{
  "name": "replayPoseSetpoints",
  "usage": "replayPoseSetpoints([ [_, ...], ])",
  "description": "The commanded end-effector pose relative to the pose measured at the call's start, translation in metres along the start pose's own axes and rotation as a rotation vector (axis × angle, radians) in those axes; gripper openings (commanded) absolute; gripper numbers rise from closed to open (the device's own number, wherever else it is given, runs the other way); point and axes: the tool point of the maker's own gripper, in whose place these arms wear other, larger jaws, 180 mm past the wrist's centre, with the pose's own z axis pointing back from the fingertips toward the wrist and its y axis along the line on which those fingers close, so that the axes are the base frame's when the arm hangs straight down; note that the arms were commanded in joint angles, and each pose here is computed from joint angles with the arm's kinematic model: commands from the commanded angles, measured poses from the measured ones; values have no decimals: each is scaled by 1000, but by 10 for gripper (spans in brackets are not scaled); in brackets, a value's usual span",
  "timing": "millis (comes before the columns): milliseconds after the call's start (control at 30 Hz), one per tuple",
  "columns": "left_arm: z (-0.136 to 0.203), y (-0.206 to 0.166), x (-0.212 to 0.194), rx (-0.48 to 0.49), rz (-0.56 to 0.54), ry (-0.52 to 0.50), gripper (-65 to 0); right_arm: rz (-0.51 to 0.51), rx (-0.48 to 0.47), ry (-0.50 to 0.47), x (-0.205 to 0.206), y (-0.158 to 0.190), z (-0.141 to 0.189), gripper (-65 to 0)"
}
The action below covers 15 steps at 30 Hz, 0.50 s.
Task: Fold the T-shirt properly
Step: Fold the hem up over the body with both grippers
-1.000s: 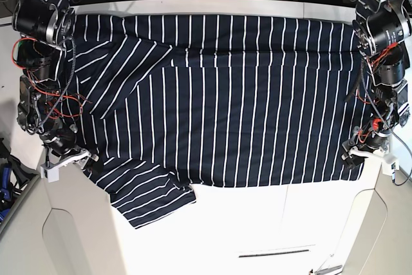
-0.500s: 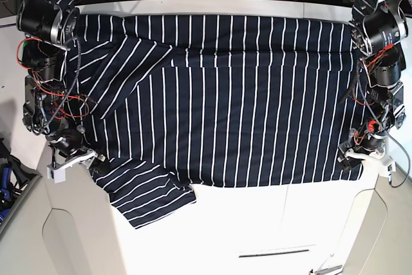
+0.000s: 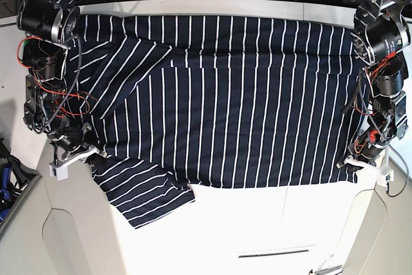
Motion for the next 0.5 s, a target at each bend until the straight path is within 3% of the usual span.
replayPoseSetpoints([
  [0, 3, -1, 29, -12, -4, -59, -650, 29, 14, -50, 27, 6, 3, -650],
  [200, 12, -9, 35, -96, -70, -21, -650, 87, 23, -16, 36, 14, 9, -650],
  [367, 28, 2, 51, -104, -104, 12, -650, 113, 35, 22, 46, 17, 24, -650],
  [467, 38, -8, 56, -177, -147, 39, -650, 109, 55, 2, 57, 16, 37, -650],
])
